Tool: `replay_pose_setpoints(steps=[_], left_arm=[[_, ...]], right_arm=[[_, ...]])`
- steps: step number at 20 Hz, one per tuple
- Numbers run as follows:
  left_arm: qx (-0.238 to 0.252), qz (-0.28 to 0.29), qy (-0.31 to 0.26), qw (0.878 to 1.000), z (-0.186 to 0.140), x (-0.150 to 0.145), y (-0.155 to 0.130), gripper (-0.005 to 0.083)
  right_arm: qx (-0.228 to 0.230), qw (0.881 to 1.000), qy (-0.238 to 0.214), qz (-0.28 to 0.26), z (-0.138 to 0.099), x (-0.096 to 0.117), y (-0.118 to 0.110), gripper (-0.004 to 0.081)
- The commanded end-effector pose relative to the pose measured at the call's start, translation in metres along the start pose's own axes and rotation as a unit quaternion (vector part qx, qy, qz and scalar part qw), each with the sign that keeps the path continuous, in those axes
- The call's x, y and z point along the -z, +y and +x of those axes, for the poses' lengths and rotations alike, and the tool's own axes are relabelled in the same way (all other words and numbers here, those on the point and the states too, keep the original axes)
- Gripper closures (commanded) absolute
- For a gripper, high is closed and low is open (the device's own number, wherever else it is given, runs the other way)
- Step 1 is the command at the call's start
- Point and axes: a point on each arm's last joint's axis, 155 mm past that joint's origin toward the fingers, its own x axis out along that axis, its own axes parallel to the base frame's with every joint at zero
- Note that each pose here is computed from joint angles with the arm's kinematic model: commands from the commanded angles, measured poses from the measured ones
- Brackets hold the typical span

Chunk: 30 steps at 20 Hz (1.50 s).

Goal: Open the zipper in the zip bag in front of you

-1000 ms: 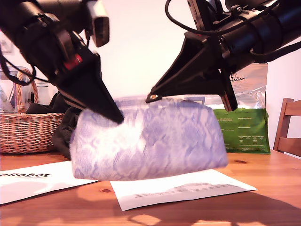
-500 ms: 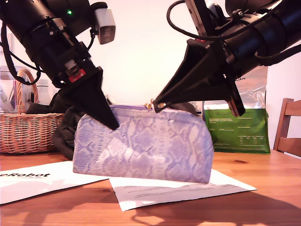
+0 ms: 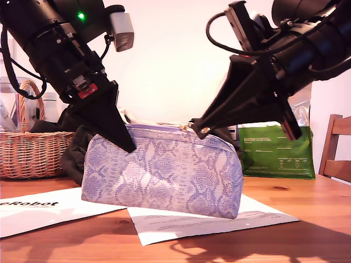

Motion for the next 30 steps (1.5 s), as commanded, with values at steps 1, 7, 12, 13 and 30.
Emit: replay_pose_setpoints(steps=[1,7,12,13,30], left_arm=[[-0.017,-0.005,-0.006,1.000,-0.004,-0.001,0.012,0.0794],[-0.017,-0.015,-0.007,1.000,-0.006,0.003,0.017,0.0794],[0.002,-0.037,-0.030,0.999,-0.009,-0.003,0.015,0.0794],[0.004,-0.038,-0.034,0.999,-0.010,-0.003,0.016,0.0794],[0.031,-0.064,-0.084,0.994,-0.017,-0.019,0.015,0.0794]], right_arm=[[0.005,1.000,0.009,0.002,-0.001,0.004,-0.005,0.0783],[0.046,0.998,0.032,0.005,-0.006,0.019,-0.025,0.0783],[0.095,0.995,0.042,-0.004,-0.009,0.025,-0.044,0.0783],[0.108,0.993,0.046,-0.005,-0.011,0.027,-0.049,0.0783],[0.177,0.983,0.047,-0.027,-0.018,0.027,-0.074,0.0524]])
